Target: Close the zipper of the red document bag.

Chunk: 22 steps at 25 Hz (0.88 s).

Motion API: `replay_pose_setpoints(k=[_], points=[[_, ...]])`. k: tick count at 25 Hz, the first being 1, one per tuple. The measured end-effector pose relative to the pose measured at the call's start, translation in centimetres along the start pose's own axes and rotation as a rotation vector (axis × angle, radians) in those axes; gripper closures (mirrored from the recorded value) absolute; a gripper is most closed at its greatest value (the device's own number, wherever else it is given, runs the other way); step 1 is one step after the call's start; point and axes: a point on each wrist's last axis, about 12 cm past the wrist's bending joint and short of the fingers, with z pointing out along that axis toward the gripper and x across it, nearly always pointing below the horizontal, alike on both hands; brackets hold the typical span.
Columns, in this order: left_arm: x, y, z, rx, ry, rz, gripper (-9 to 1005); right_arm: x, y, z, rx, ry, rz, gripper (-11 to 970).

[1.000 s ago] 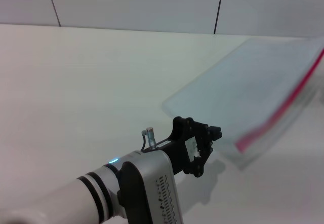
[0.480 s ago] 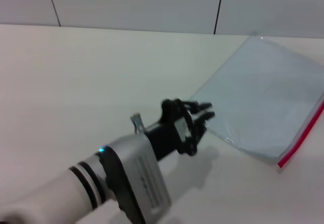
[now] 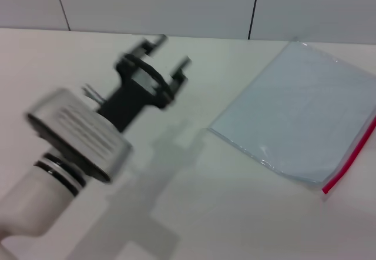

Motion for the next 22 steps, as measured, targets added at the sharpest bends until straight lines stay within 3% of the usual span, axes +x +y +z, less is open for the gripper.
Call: replay_pose_setpoints(k=[3,4,6,11,22], points=[[0.5,1.6,-0.6,-0.12,-0.059,-0.126,463,-0.3,0.7,-0.8,-0.005,-0.041,0.033,249],[0.5,1.6,-0.6,-0.12,-0.059,-0.126,464,-0.4,0.9,-1.1,-0.006,-0.053,0.044,188],[1.2,3.0,-1.4,-0.211,-0.111,-0.209,467,-0.4,1.2,-1.4,-0.006,-0.061,0.062,67],[3.1,5.3,-3.3,-0.362,-0.212,-0.374,471,-0.1,2.0,-1.9,-0.009,-0.048,0.097,71],[4.0,6.4,-4.4,-0.499,-0.229,-0.369,479,0.1,2.7,-2.6,0.001,-0.037,0.137,75]])
